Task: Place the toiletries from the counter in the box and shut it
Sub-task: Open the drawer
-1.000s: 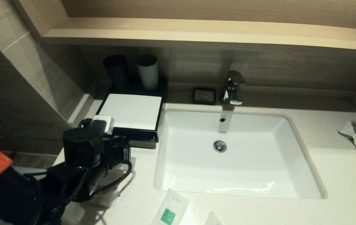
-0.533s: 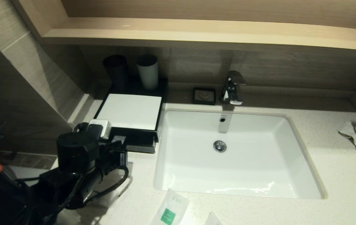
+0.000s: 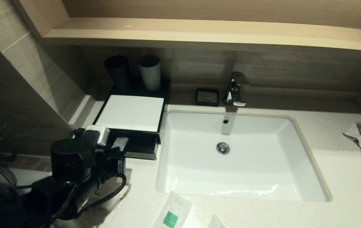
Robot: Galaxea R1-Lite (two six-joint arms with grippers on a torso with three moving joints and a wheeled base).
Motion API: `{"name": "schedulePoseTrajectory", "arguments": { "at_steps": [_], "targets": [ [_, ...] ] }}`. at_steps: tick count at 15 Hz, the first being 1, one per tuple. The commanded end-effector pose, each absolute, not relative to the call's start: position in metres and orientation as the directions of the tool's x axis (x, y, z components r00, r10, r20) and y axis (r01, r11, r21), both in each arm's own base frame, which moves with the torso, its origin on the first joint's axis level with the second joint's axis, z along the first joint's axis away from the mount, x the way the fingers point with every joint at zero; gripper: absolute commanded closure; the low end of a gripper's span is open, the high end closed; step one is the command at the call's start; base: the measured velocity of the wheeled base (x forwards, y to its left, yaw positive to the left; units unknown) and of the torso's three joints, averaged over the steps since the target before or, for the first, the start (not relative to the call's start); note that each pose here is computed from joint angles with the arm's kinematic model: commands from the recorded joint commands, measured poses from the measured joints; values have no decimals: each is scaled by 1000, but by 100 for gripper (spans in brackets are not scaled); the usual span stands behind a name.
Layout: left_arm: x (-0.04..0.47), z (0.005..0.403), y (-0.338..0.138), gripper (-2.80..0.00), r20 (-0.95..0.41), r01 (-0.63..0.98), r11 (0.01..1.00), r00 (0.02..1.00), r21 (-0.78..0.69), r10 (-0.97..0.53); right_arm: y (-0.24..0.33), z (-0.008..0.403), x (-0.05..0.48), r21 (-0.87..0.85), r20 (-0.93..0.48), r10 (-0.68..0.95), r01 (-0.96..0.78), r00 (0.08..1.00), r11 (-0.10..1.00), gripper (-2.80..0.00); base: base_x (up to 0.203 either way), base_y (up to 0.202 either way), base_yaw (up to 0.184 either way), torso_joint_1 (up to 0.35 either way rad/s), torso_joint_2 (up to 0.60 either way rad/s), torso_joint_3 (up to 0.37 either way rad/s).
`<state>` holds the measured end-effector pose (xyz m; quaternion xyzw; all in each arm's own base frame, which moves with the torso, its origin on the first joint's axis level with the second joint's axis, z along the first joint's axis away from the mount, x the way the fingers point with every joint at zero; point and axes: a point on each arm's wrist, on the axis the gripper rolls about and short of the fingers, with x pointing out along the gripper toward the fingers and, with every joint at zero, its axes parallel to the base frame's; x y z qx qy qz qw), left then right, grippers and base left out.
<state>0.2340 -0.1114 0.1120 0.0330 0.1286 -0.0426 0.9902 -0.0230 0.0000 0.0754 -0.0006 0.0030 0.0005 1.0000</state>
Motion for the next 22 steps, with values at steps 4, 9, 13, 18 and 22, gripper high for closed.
{"name": "schedulePoseTrajectory", "arguments": {
  "at_steps": [4,9,13,18,22],
  "targets": [
    [225,112,-109,0,-257,97,994,963,53,-80,0,75,-23,-2,-6,2,-2,1000,1000,0,0,0,0,0,0,0],
    [212,111,-105,0,-270,108,992,959,58,-89,0,75,-23,-2,-6,-1,1,1000,1000,0,0,0,0,0,0,0],
    [203,109,-103,0,-279,119,991,955,63,-97,0,75,-23,-2,-6,2,-2,1000,1000,0,0,0,0,0,0,0],
    [192,108,-99,0,-288,125,990,952,66,-101,0,75,-23,-2,-6,2,-2,1000,1000,0,0,0,0,0,0,0],
    [182,107,-93,0,-294,125,990,950,67,-100,0,75,-23,-2,-6,2,-2,1000,1000,0,0,0,0,0,0,0]
  ]
}}
